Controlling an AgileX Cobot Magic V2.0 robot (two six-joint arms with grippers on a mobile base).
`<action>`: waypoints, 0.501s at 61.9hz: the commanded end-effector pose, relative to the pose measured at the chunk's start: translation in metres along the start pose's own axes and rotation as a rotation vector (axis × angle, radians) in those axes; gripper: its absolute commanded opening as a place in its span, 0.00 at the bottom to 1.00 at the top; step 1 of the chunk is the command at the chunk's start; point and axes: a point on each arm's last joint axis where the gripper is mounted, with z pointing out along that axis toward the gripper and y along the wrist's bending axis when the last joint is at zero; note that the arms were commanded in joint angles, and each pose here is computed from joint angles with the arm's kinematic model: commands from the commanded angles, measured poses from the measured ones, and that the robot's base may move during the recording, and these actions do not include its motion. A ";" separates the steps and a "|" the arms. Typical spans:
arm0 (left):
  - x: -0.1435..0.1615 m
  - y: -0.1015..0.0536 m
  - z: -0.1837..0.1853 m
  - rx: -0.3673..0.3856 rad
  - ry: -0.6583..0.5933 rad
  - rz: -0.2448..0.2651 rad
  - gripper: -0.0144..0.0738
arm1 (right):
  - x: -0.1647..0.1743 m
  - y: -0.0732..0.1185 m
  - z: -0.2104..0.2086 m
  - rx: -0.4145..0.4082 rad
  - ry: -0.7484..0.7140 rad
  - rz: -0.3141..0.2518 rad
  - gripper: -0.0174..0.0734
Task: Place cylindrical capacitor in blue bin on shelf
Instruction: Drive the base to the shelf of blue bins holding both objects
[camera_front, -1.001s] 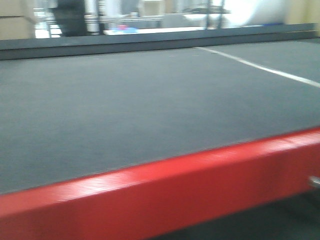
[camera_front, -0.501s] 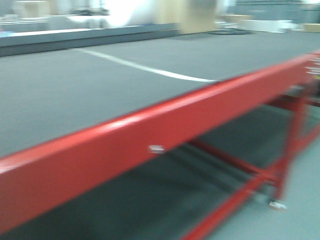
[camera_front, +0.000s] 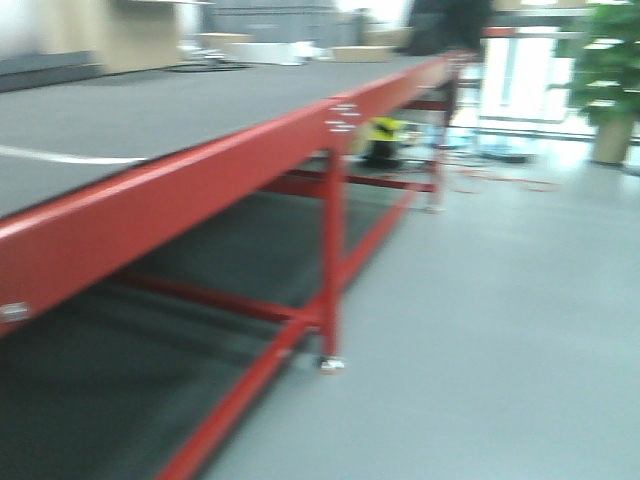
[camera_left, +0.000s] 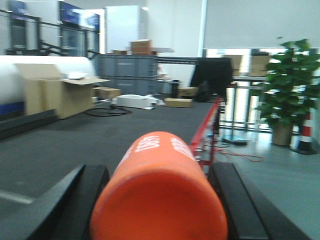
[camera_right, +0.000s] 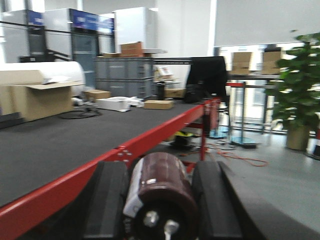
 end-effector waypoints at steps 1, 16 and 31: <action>-0.004 0.000 -0.001 0.003 -0.030 0.006 0.04 | -0.003 0.000 -0.001 0.001 -0.033 -0.008 0.01; -0.004 0.000 -0.001 0.003 -0.030 0.006 0.04 | -0.003 0.000 -0.001 0.001 -0.033 -0.008 0.01; -0.004 0.000 -0.001 0.003 -0.030 0.006 0.04 | -0.003 0.000 -0.001 0.001 -0.033 -0.008 0.01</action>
